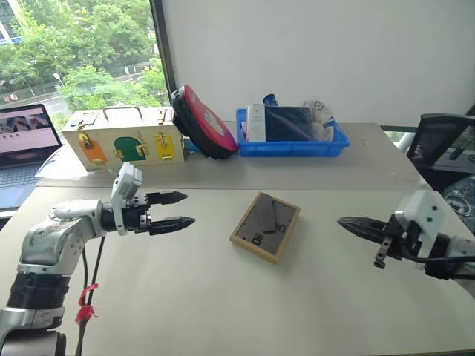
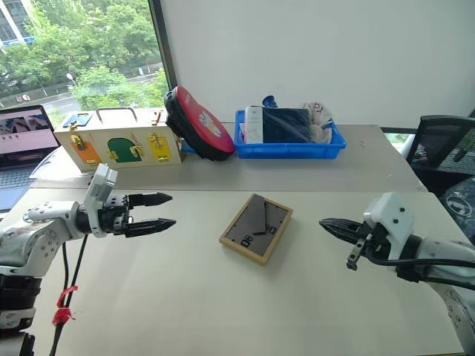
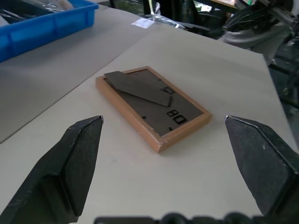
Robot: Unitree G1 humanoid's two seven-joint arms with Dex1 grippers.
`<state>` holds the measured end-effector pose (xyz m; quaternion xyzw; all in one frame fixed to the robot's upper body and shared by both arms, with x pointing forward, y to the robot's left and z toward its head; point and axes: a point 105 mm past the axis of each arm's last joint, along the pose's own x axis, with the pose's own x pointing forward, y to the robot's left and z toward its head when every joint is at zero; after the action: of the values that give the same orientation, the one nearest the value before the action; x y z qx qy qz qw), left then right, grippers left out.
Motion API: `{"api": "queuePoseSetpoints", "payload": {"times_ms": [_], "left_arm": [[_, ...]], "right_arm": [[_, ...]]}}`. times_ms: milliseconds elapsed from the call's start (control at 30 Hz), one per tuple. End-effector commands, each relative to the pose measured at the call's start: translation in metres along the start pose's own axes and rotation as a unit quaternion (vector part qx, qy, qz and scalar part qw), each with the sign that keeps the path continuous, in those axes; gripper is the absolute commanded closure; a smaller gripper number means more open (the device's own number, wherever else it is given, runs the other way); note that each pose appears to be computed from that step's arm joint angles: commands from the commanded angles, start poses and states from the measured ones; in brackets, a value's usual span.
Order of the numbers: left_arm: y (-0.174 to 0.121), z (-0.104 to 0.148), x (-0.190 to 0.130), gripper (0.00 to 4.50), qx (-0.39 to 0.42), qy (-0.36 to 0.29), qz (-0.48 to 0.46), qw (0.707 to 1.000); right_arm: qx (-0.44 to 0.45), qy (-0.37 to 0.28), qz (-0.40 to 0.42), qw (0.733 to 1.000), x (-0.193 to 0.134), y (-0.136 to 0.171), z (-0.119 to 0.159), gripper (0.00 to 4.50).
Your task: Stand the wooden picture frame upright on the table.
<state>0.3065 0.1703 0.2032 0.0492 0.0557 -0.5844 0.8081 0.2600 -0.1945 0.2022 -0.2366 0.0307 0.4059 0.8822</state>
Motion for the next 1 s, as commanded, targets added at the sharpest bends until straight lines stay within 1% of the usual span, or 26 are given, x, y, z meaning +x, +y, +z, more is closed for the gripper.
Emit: {"api": "queuePoseSetpoints", "payload": {"times_ms": [33, 200, 333, 400, 467, 533, 567, 633, 667, 733, 767, 800, 833, 867, 900, 933, 1000], "left_arm": [[0.003, 0.014, 0.006, 0.0, 0.043, -0.005, -0.001, 0.999], [0.009, 0.01, 0.018, 0.0, 0.067, -0.002, 0.007, 0.998], [0.014, 0.012, 0.029, 0.0, 0.072, -0.007, -0.004, 0.997], [0.022, 0.015, 0.034, 0.0, 0.076, -0.008, -0.005, 0.997], [0.029, 0.012, 0.038, 0.0, 0.082, 0.001, -0.008, 0.997], [0.044, 0.006, 0.048, 0.55, 0.09, 0.023, 0.013, 0.996], [0.049, 0.002, 0.052, 0.69, 0.093, 0.034, 0.019, 0.995], [0.061, -0.007, 0.065, 1.47, 0.108, 0.062, 0.031, 0.992], [0.064, -0.008, 0.073, 1.86, 0.112, 0.062, 0.028, 0.991], [0.066, -0.007, 0.087, 2.55, 0.107, 0.054, 0.018, 0.993], [0.066, -0.009, 0.095, 2.94, 0.112, 0.06, 0.009, 0.992], [0.066, -0.011, 0.099, 3.2, 0.117, 0.066, 0.002, 0.991], [0.066, -0.013, 0.102, 3.62, 0.122, 0.072, -0.002, 0.99], [0.067, -0.017, 0.104, 3.89, 0.126, 0.081, -0.002, 0.989], [0.068, -0.021, 0.107, 4.31, 0.134, 0.092, -0.001, 0.987], [0.07, -0.026, 0.11, 4.47, 0.142, 0.105, 0.003, 0.984], [0.073, -0.036, 0.117, 4.47, 0.158, 0.134, 0.018, 0.978]], "right_arm": [[-0.015, 0.015, 0.015, 1.0, 0.004, 0.005, 0.005, 4.47], [0.035, 0.018, 0.005, 0.999, 0.007, 0.006, 0.006, 4.47], [0.058, 0.017, -0.007, 0.998, 0.008, 0.006, 0.008, 4.47], [0.081, 0.036, -0.016, 0.996, 0.008, 0.008, -0.002, 4.47], [0.109, 0.053, -0.027, 0.992, 0.008, 0.011, -0.011, 4.47], [0.119, 0.08, -0.046, 0.989, 0.011, 0.011, -0.026, 4.5], [0.125, 0.088, -0.054, 0.987, 0.013, 0.012, -0.032, 4.5], [0.13, 0.102, -0.082, 0.983, 0.019, 0.007, -0.044, 4.5], [0.126, 0.105, -0.093, 0.982, 0.023, 0.004, -0.048, 4.5], [0.132, 0.096, -0.106, 0.981, 0.03, 0.002, -0.049, 4.5], [0.133, 0.092, -0.113, 0.98, 0.034, 0.0, -0.049, 4.5], [0.134, 0.09, -0.117, 0.98, 0.036, -0.001, -0.049, 4.5], [0.134, 0.091, -0.12, 0.979, 0.038, -0.001, -0.049, 4.5], [0.132, 0.097, -0.121, 0.979, 0.04, -0.001, -0.052, 4.5], [0.129, 0.104, -0.123, 0.978, 0.042, -0.001, -0.056, 4.5], [0.125, 0.113, -0.126, 0.977, 0.044, -0.001, -0.061, 4.5], [0.117, 0.131, -0.135, 0.975, 0.049, -0.003, -0.07, 4.5]]}}
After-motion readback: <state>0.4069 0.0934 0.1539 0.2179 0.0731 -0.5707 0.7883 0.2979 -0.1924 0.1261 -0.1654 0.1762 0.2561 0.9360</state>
